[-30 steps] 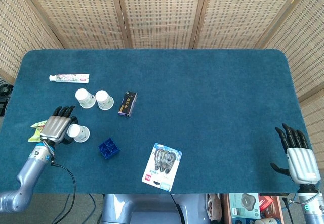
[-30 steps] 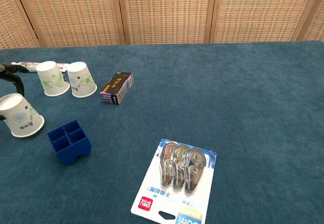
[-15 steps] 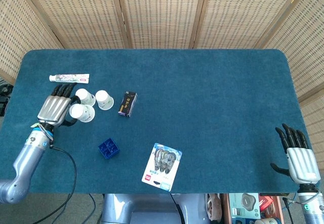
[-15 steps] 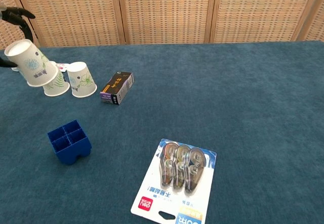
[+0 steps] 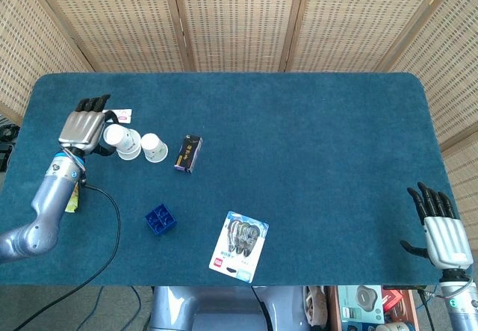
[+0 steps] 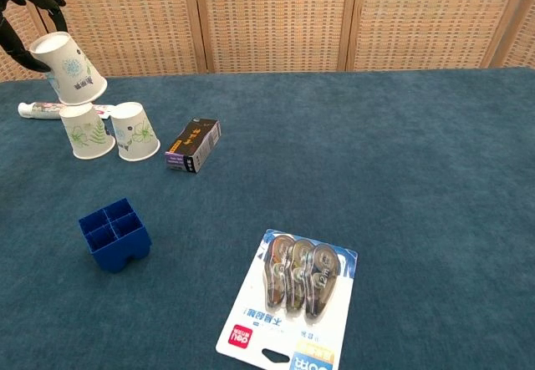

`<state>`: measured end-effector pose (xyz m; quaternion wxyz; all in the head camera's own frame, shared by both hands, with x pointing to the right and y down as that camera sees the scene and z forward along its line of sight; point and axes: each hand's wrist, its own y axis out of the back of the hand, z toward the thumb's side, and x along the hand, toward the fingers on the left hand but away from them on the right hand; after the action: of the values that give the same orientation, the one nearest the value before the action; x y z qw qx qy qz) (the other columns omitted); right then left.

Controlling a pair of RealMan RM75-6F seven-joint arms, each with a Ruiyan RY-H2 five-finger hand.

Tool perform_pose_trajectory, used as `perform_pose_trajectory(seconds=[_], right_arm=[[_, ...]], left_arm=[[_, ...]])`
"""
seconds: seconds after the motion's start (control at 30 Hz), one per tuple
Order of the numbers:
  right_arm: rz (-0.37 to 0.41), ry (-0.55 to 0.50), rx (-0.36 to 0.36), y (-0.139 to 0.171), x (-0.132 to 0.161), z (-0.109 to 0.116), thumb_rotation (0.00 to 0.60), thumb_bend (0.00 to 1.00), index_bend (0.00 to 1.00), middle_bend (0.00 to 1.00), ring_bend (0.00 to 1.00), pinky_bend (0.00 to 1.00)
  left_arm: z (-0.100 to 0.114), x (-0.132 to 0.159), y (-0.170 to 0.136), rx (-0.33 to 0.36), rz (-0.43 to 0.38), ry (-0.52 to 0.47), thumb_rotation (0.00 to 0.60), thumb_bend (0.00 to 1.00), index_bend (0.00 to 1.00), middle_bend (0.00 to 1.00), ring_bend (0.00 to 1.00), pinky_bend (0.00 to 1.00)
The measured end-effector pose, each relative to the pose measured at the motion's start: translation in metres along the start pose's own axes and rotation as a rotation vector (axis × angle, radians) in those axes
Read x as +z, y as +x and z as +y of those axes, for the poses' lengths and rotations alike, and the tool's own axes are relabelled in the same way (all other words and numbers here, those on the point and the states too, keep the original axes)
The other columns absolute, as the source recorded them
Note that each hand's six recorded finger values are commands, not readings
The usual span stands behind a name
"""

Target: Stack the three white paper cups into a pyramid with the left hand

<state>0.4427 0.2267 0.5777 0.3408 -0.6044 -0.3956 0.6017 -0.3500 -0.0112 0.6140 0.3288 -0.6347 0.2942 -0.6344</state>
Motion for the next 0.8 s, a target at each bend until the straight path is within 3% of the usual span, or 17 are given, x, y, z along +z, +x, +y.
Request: perform_pose_trajectory(seconds=[0.37,0.8], right_arm=[[-0.004,0.003,0.011,-0.003,-0.001,-0.004,0.600,0.09,0.00,0.00,0.00,0.00],[-0.011,-0.002,0.007,-0.003,-0.003,-0.003,0.600,0.09,0.00,0.00,0.00,0.00]], left_arm=[[-0.009,0.004,0.036,-0.061,0.068,-0.017,0.600,0.26,0.38,0.00,0.00,0.00],[-0.018,0.018,0.045,-0.087,0.080,-0.002,0.600,0.26,0.37,0.00,0.00,0.00]])
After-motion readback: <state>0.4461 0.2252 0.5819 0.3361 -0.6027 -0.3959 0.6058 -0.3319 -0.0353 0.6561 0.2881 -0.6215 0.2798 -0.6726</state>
